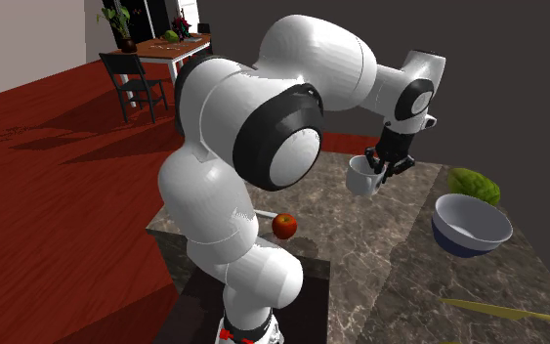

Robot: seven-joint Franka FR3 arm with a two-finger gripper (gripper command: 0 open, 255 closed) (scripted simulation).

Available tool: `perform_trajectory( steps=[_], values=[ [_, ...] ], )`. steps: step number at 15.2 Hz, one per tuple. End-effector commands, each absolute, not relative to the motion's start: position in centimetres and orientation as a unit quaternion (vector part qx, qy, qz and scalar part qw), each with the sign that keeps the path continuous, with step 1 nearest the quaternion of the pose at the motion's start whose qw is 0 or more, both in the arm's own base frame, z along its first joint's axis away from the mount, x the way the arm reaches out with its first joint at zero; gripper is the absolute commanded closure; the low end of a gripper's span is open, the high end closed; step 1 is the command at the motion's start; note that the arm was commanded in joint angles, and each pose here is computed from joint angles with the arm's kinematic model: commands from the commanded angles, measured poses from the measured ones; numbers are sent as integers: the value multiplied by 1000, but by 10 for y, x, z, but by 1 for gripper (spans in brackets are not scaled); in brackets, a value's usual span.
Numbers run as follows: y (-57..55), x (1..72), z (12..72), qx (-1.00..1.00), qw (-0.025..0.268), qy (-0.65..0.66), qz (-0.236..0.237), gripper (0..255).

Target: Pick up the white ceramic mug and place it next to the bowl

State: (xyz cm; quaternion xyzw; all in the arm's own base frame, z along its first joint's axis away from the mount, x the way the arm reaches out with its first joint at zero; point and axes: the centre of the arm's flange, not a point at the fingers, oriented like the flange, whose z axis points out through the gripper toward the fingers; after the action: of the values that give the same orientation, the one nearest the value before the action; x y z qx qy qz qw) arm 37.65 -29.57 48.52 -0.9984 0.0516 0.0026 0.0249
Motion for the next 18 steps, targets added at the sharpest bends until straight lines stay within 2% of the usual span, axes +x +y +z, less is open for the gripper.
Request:
perform_trajectory(
  steps=[1,18],
  values=[
    [-296,376,474,-998,25,52,2,255],
    [-296,376,385,-998,25,52,2,255]
  ],
)
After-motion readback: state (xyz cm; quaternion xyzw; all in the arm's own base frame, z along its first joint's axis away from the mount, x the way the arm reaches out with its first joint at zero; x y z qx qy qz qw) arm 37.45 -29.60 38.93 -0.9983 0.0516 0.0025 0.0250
